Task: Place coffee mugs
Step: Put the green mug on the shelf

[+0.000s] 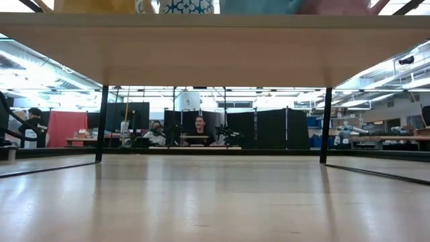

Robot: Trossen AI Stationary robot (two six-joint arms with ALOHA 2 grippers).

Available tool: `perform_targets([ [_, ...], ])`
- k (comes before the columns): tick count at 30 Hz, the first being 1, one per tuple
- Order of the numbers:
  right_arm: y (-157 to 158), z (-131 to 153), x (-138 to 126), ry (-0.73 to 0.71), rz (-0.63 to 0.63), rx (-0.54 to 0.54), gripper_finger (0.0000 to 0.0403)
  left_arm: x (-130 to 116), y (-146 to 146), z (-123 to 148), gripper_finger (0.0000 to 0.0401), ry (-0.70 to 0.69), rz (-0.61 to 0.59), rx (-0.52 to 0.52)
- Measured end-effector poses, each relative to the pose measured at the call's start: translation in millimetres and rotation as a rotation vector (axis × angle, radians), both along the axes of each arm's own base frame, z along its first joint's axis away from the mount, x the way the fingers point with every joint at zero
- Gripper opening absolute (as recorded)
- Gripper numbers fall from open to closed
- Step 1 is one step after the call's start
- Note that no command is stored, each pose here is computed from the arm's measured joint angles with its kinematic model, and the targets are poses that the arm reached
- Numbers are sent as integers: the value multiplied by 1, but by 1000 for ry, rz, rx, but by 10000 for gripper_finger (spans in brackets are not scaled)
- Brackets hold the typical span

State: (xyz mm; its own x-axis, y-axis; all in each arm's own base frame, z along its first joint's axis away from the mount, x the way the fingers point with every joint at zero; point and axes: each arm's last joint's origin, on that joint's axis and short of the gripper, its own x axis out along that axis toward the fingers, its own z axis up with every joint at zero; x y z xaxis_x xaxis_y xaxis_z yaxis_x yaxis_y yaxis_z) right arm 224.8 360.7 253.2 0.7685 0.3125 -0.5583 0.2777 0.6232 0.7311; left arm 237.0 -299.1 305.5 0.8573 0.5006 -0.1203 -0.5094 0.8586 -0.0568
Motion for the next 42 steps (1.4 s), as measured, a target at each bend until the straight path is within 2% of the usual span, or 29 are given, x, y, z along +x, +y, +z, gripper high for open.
perform_targets([
  [15, 0, 1, 1, -21, -16, -8, 137, -4, 6, -10, 60, 38, 7, -80],
  [18, -1, 1, 1, -41, -44, -20, 137, 0, 7, -13, 60, 59, 9, -110],
  [22, -3, 2, 2, -87, -97, -53, 137, 6, 5, -25, 60, 74, 22, -94],
  [28, -8, 6, 13, -164, -143, -101, 137, 12, 4, -36, 60, 63, 46, -86],
  [37, -20, 10, 34, -203, -155, -135, 137, 12, 5, -36, 60, 71, 50, -72],
  [42, -29, 8, 48, -215, -211, -150, 135, 9, 5, -37, 60, 80, 46, -61],
])
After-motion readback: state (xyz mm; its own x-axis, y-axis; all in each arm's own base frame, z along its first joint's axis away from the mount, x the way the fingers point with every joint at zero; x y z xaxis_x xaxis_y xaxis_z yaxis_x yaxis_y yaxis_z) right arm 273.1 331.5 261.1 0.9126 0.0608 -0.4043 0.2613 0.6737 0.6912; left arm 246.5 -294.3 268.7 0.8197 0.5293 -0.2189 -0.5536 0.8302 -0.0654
